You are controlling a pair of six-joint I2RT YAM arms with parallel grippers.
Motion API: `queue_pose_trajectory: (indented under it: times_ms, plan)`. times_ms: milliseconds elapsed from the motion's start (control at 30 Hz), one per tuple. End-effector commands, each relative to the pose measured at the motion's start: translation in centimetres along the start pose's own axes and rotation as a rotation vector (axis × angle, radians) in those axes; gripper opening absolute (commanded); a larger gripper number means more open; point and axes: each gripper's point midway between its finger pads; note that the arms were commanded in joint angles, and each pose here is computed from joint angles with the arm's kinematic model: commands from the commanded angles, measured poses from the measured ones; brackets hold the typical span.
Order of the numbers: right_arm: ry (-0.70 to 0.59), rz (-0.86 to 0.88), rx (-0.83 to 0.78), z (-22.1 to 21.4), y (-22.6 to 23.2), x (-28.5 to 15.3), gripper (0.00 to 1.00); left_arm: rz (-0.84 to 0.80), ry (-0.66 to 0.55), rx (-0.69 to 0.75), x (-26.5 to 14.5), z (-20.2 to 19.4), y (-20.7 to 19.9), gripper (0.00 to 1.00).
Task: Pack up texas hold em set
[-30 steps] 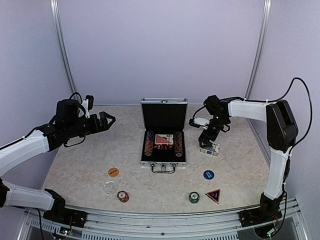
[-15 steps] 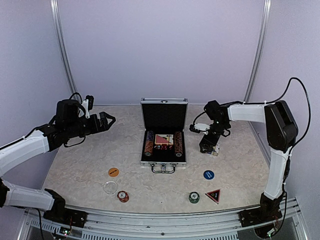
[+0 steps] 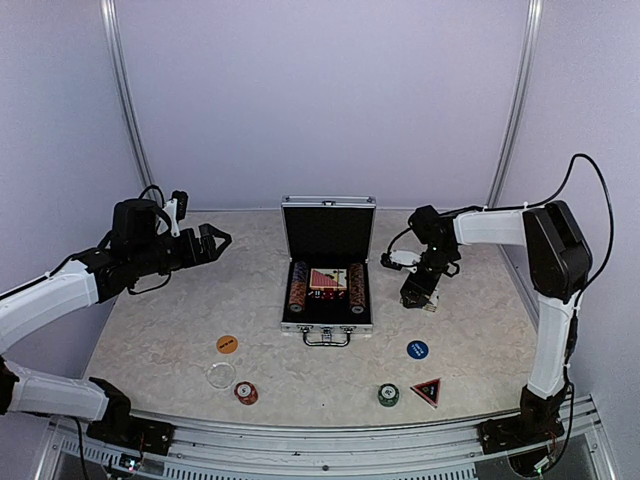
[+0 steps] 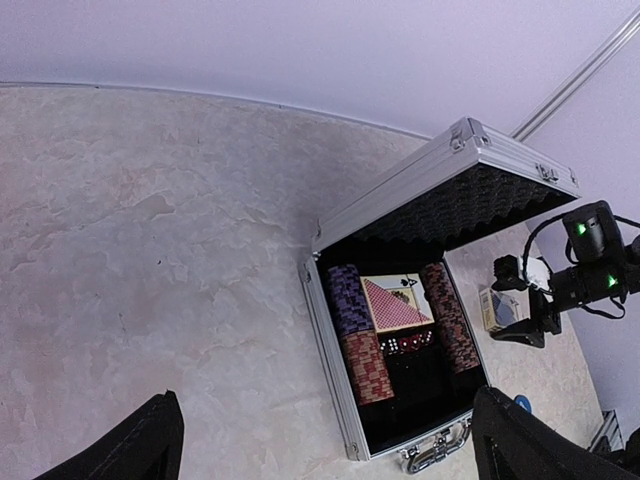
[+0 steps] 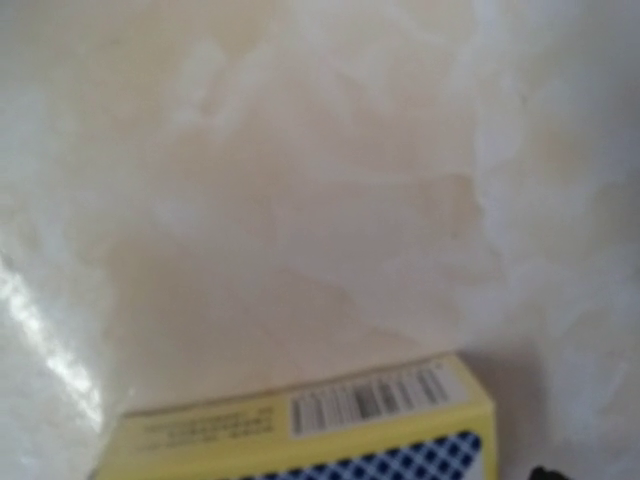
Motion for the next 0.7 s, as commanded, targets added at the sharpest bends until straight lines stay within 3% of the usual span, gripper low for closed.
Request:
queue_pose_trajectory:
  times_ms: [0, 167, 333, 533, 667]
  plan:
    - [-0.005, 0.026, -0.002, -0.2, 0.0, 0.5, 0.88, -0.008, -0.004, 0.005, 0.1, 0.0, 0.1, 0.99]
    - [-0.002, 0.046, -0.003, -0.3, 0.4, 0.9, 0.77, -0.01, -0.003, 0.004, 0.1, 0.0, 0.0, 0.99]
    - [-0.005, 0.082, 0.003, -0.4, 0.8, 1.2, 0.73, -0.009, -0.004, 0.005, 0.0, 0.1, 0.1, 0.99]
    - [-0.019, 0.099, 0.007, 0.1, 0.9, 0.9, 0.51, -0.009, -0.006, 0.007, 0.0, 0.1, 0.0, 0.99]
    - [-0.048, 0.094, 0.006, 0.8, 0.7, -0.2, 0.44, -0.009, -0.007, 0.005, 0.0, 0.2, 0.1, 0.99]
Point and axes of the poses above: each gripper's point midway between its finger pads, its own x axis out along the fingers, its own y axis along the line the jaws close on, z = x × y, and after that the axes turned 6 degrees about x, right-handed
